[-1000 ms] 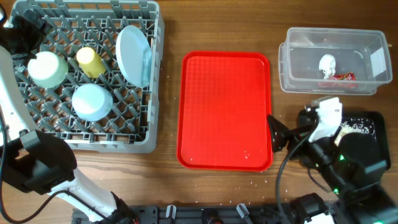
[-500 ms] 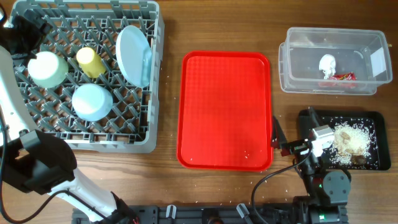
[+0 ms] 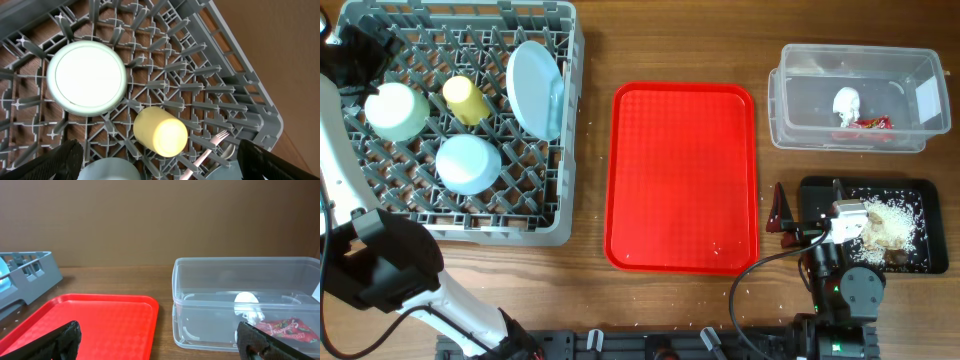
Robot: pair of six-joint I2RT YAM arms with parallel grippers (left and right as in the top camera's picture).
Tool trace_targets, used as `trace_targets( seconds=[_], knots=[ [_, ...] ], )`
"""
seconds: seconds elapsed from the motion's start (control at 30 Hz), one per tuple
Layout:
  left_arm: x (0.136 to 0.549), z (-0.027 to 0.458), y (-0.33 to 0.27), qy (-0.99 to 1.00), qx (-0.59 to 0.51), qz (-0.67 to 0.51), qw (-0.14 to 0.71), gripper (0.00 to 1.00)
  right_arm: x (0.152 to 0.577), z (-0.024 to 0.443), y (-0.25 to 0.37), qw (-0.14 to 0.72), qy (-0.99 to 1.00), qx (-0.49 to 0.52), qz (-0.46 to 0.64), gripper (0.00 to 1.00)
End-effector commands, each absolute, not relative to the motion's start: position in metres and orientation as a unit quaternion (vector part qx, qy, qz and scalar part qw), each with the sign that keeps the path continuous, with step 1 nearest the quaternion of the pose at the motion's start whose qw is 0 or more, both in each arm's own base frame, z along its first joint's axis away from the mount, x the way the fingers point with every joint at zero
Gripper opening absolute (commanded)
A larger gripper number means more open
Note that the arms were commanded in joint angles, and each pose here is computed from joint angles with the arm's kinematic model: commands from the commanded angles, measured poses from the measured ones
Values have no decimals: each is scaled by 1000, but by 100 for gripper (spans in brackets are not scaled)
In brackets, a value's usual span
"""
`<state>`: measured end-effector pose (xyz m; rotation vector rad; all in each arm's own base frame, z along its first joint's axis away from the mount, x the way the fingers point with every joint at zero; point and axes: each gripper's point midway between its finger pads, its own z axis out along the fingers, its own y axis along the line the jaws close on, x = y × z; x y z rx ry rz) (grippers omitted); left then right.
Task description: Sort waste into correct bins and load items into the dishwasher rack
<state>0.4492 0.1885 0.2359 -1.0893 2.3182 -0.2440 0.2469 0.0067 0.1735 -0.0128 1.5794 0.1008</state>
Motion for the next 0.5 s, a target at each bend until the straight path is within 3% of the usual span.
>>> trace_targets(
  seconds=[0.0, 0.47],
  knots=[
    [448, 236, 191, 862, -411, -92, 281, 100, 246, 177, 2, 709, 704, 2, 36, 100],
    [442, 228, 187, 870, -409, -90, 259, 100, 246, 177, 2, 709, 704, 2, 36, 100]
  ],
)
